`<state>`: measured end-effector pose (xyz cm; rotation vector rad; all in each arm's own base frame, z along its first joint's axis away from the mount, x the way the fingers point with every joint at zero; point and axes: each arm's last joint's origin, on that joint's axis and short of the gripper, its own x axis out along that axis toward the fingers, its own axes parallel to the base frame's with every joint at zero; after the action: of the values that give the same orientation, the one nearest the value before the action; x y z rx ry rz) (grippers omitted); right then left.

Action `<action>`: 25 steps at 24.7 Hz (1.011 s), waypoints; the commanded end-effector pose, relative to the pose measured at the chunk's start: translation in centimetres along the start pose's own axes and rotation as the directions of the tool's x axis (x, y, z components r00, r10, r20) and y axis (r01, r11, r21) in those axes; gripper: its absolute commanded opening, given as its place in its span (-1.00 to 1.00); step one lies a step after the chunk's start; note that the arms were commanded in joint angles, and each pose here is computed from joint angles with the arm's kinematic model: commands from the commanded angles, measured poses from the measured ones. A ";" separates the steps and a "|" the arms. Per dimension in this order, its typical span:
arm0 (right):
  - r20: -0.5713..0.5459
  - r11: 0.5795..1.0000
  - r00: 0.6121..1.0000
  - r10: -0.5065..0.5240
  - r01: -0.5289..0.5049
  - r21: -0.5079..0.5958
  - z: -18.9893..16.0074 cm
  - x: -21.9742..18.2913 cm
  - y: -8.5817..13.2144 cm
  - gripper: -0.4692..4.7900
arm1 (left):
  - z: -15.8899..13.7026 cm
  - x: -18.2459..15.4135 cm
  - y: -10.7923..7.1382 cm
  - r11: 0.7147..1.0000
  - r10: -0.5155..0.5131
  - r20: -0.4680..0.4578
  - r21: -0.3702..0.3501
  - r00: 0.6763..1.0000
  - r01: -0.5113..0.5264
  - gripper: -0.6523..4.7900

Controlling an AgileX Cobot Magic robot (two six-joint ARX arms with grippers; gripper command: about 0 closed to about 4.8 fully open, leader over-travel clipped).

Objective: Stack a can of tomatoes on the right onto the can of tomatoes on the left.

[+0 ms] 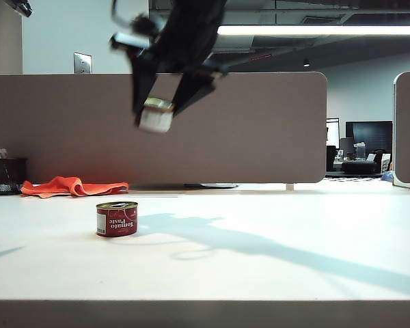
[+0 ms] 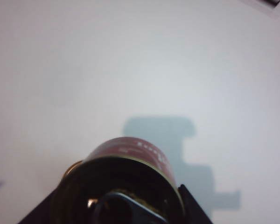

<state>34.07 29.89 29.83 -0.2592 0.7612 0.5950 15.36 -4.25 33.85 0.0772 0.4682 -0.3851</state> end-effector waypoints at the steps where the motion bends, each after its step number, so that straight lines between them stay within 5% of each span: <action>1: -0.036 0.999 0.999 0.008 -0.009 -0.034 0.2 2.1 1.3 0.17 | 0.3 -0.2 0.0 1.000 0.005 0.021 0.002 1.000 -0.005 0.49; 8: -0.113 0.991 0.986 0.121 -0.127 -0.044 -1.4 5.4 2.8 0.17 | 0.2 -0.2 0.0 1.000 0.005 0.012 0.001 1.000 -0.005 0.49; 25: -0.173 0.991 0.978 0.119 -0.129 -0.046 -2.5 6.7 3.4 0.19 | 0.2 -0.2 0.0 1.000 0.005 0.008 0.001 1.000 -0.005 0.49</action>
<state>34.57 34.11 22.58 -0.3336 0.9599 0.7099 15.32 -4.23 33.81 0.0783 0.4728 -0.3817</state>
